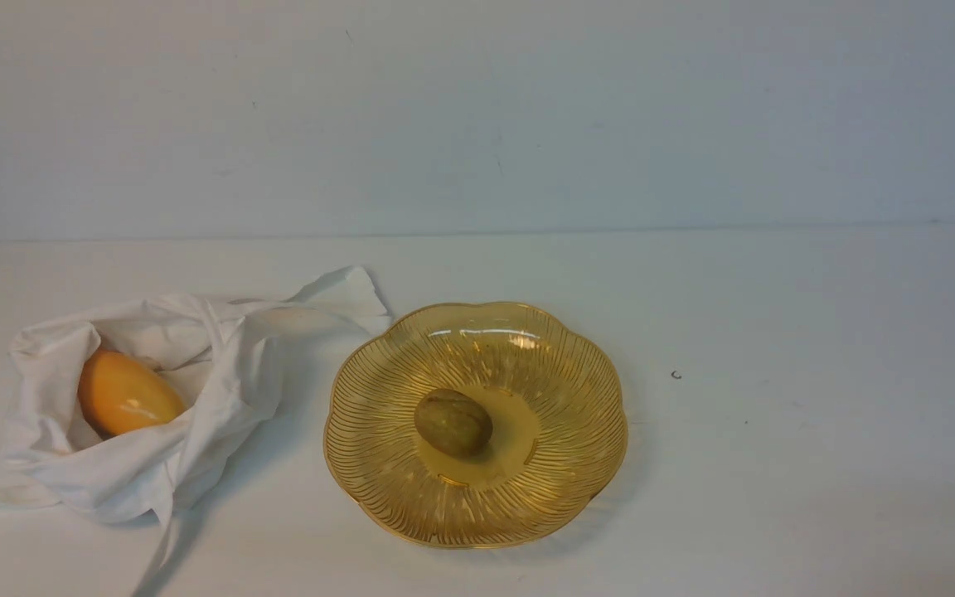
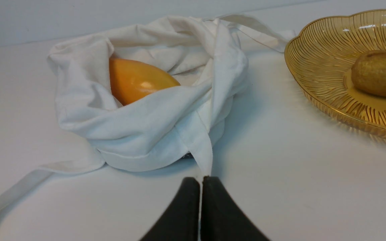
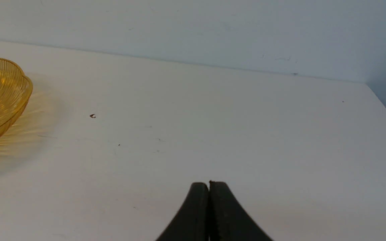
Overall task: Take the fruit out of the cloth bag on the white table and place them on a plate.
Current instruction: 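Reach into the cloth bag and grasp the fruit inside with the left gripper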
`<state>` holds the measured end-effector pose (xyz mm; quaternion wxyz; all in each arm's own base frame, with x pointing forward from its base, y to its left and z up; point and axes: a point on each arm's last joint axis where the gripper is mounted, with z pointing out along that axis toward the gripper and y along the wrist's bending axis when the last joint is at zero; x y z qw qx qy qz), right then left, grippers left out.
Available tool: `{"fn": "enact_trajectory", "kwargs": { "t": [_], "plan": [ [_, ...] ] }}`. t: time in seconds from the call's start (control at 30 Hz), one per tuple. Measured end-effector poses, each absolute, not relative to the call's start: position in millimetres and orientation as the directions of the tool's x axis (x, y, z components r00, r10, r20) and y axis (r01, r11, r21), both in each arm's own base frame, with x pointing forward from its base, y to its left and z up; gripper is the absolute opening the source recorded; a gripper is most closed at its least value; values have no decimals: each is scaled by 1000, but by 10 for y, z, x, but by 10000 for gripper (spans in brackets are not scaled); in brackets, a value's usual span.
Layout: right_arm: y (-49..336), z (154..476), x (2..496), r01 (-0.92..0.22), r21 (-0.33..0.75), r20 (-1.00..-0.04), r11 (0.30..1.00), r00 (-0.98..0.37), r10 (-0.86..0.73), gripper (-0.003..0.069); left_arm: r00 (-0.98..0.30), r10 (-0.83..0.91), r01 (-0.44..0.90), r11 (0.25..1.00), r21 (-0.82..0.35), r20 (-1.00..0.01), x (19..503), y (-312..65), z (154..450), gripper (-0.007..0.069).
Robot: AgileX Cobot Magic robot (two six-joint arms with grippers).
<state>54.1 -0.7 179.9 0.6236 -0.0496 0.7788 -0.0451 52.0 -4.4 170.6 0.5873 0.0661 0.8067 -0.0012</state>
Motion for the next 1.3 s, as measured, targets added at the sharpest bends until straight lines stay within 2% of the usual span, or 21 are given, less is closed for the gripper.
{"fn": "enact_trajectory", "kwargs": {
  "t": [0.33,0.4,0.43,0.47,0.5,0.57,0.63,0.7,0.83,0.97,1.03,1.1,1.17,1.2,1.3],
  "plan": [
    [-7,1799,541,-21,-132,-967,991,-217,-133,-13,-294,104,103,992,77,-950,523,-39,1711,-8],
    [-7,1799,541,-21,-132,-967,991,-217,-133,-13,-279,1,93,995,-25,-960,528,-59,1734,-8],
    [-7,1799,541,-21,-132,-967,991,-217,-133,-13,-271,-99,86,988,-127,-958,531,-78,1750,-8],
    [-7,1799,541,-21,-132,-967,991,-217,-133,-13,-272,-123,83,985,-151,-955,531,-81,1749,-8],
    [-7,1799,541,-21,-132,-967,991,-217,-133,-13,-271,-195,78,972,-223,-943,532,-93,1758,-8],
    [-7,1799,541,-21,-132,-967,991,-217,-133,-13,-278,-400,64,899,-432,-873,532,-132,1776,-8],
    [-7,1799,541,-21,-132,-967,991,-217,-133,-13,-276,-502,59,842,-535,-820,533,-150,1795,-8],
    [-7,1799,541,-21,-132,-967,991,-217,-133,-13,-260,-561,61,803,-593,-786,536,-155,1821,-8],
    [-7,1799,541,-21,-132,-967,991,-217,-133,-13,-138,-670,83,726,-683,-729,558,-112,1939,-8],
    [-7,1799,541,-21,-132,-967,991,-217,-133,-13,35,-722,120,689,-715,-691,560,-24,2096,-8],
    [-7,1799,541,-21,-132,-967,991,-217,-133,-13,52,-715,146,696,-703,-697,538,-29,2220,-8],
    [-7,1799,541,-21,-132,-967,991,-217,-133,-13,50,-668,170,739,-652,-743,512,-53,2420,-8],
    [-7,1799,541,-21,-132,-967,991,-217,-133,-13,21,-613,176,780,-600,-790,517,-83,2583,-8],
    [-7,1799,541,-21,-132,-967,991,-217,-133,-13,-48,-531,168,831,-531,-846,569,-125,2738,-8],
    [-7,1799,541,-21,-132,-967,991,-217,-133,-13,-241,-401,141,886,-441,-884,763,-201,2898,-8]
  ]
}}
